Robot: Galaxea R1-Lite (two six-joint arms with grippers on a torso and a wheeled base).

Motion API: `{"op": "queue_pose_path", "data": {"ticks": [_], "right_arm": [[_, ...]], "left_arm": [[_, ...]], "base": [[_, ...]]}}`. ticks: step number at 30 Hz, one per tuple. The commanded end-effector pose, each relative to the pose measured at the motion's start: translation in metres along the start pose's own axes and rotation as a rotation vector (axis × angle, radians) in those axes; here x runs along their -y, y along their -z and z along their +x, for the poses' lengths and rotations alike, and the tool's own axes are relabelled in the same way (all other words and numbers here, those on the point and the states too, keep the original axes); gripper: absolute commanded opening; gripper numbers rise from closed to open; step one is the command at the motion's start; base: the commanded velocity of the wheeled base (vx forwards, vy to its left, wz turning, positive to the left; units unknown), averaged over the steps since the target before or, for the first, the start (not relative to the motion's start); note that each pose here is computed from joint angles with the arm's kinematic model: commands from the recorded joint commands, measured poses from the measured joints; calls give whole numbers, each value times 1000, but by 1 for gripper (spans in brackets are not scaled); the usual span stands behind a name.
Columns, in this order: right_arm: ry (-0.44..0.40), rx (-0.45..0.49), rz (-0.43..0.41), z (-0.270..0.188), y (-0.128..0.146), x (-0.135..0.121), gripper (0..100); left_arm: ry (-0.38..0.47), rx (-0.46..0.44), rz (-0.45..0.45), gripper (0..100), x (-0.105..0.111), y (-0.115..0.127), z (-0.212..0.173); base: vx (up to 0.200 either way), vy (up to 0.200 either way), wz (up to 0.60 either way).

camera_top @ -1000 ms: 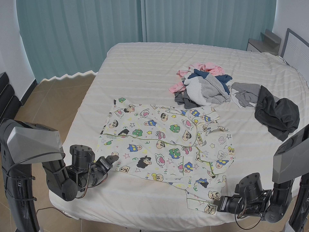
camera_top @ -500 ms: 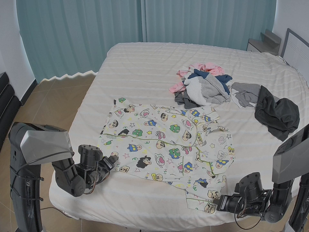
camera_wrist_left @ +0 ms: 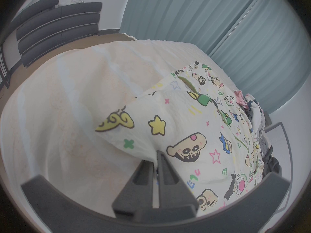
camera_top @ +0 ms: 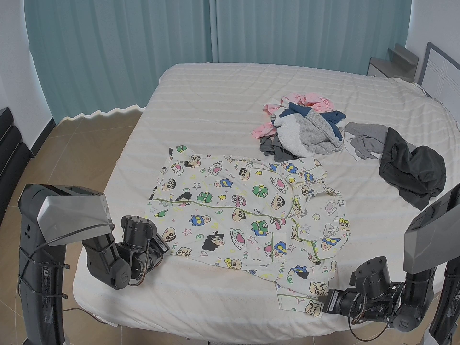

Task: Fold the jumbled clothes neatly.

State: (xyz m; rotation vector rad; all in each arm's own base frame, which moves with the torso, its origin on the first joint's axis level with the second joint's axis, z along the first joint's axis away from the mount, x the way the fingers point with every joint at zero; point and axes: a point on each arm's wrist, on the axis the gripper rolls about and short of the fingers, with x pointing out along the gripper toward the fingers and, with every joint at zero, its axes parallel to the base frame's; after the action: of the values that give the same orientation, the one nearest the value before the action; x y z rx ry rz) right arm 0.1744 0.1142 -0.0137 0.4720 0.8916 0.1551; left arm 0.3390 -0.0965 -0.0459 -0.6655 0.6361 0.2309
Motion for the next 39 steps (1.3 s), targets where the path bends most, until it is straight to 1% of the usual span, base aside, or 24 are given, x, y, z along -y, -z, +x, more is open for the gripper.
{"op": "queue_pose_path", "data": {"ticks": [1, 5, 10, 11, 13, 14, 16, 20, 30, 31, 36, 39], "right_arm": [[19, -13, -4, -2, 3, 3, 0], [17, -9, -2, -3, 3, 3, 0], [33, -2, -6, -3, 3, 3, 0], [30, -1, -16, -4, 5, 1, 0], [30, -1, -16, -4, 5, 1, 0], [24, 0, -20, -6, 5, -1, 0], [26, -8, -26, -8, 6, -1, 0], [37, -33, -38, -13, 8, -2, 0], [49, -27, -34, -15, 8, -2, 0], [49, -27, -34, -15, 8, -2, 0], [51, -24, -34, -15, 8, -2, 0], [51, -24, -32, -15, 8, -2, 0]], "left_arm": [[-14, -6, 1, 0, -4, 1, -5], [-33, -27, 0, 0, -11, 4, -14], [-44, -26, -6, 0, -15, 0, -22], [-36, -46, -8, 0, -18, -2, -33], [-34, -48, -9, 0, -18, -2, -33], [-7, -75, -15, 0, -19, -6, -46], [4, -88, -20, 0, -20, -9, -49], [-10, -103, -19, 0, -25, -6, -52], [-10, -68, -41, 0, -28, -17, -46], [-10, -64, -45, 100, -28, -18, -45], [47, -5, -69, 100, -25, -39, -40], [71, -21, -20, 100, -30, -46, -35]], "base": [[0, 0, 0], [0, 0, 0], [0, 0, 0], [0, 0, 0], [0, 0, 0], [0, 0, 0], [0, 0, 0], [0, 0, 0], [0, 0, 0], [0, 0, 0], [0, 0, 0], [0, 0, 0]]}}
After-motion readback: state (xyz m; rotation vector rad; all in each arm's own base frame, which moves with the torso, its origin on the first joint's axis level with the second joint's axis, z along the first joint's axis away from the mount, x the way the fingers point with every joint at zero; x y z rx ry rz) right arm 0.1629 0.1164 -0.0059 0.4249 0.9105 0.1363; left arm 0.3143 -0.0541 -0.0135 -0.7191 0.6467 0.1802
